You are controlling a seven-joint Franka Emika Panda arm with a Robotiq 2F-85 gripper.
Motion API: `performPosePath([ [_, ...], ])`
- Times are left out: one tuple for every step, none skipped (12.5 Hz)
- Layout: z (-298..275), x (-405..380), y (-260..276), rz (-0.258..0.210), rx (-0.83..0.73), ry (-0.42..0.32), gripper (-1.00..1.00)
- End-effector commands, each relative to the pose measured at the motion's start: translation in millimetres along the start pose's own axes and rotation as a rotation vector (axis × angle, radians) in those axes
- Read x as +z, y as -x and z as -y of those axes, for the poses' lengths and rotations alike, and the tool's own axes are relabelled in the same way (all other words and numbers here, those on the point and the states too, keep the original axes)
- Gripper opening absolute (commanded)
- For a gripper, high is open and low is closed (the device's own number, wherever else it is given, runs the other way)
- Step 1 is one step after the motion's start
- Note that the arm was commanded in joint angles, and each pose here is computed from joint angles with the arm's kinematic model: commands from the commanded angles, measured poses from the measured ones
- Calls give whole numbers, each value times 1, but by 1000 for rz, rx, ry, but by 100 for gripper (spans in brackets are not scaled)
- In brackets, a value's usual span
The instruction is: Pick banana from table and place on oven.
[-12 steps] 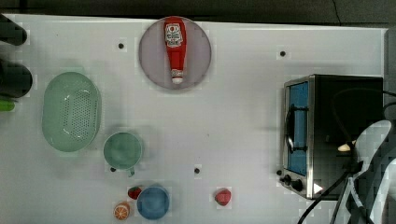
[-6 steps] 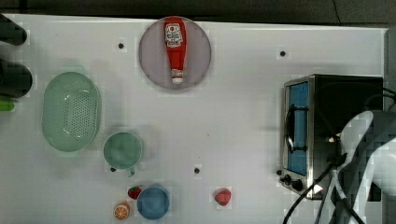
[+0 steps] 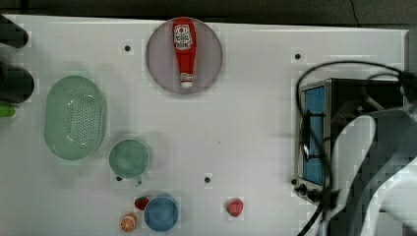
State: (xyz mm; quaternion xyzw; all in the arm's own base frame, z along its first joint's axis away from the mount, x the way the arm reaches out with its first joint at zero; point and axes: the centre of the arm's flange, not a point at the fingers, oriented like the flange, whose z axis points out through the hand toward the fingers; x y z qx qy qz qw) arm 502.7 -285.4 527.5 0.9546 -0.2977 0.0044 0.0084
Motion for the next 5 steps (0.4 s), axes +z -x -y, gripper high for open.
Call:
performPosePath([
  [115,-60,57,2,95,-44,100],
  [135,-71,78,26,144,-20,100],
  [152,-81,100,51,182,-1,100],
  [168,-90,120,66,209,13,100],
  [179,-99,136,68,229,28,100],
])
